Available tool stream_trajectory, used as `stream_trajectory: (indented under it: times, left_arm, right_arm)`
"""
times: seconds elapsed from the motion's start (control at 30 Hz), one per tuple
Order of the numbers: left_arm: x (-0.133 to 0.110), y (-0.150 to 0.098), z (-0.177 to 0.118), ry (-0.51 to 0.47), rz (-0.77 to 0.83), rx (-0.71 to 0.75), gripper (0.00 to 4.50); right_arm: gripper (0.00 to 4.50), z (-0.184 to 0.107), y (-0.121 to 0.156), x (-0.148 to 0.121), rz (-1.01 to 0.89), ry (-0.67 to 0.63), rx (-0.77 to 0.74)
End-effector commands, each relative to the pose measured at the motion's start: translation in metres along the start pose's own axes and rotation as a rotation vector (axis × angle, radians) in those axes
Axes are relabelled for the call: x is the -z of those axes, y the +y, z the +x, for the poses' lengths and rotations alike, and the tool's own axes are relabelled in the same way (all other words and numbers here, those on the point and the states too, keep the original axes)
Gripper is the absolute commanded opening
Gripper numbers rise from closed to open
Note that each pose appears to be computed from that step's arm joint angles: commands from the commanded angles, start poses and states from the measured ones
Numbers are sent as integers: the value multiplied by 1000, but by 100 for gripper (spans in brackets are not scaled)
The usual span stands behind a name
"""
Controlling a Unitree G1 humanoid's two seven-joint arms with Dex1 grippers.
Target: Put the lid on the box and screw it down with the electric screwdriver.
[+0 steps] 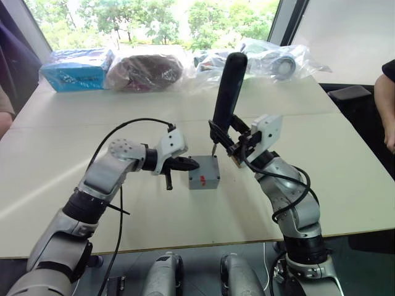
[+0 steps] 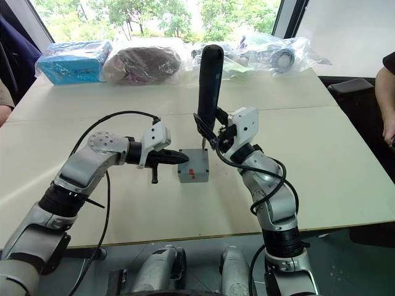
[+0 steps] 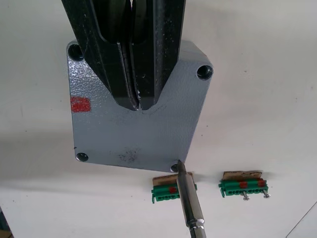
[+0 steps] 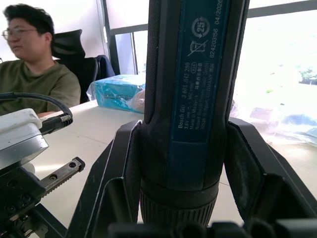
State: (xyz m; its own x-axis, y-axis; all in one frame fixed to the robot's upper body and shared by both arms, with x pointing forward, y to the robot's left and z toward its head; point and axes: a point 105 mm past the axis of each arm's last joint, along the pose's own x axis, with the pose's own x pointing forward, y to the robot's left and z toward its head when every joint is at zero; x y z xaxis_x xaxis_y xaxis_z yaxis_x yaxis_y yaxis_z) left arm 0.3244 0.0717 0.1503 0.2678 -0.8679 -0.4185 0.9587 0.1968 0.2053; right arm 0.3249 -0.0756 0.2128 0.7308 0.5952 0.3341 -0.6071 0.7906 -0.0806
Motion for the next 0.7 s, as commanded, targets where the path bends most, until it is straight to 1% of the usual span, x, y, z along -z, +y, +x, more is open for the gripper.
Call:
stream_trajectory:
  times: [0.03,0.3,0.7]
  left_arm:
    - [2,0,1,12,6,2,0]
    - [5,1,0,22,11,5,0]
    - [5,-1,1,21,11,8,0]
  right_arm:
    - [181,-1,-3,-19,-35,-76,11]
    - [181,0,-3,-20,-17,-84,14]
    - [181,-5,-1,-5,-18,-30,8]
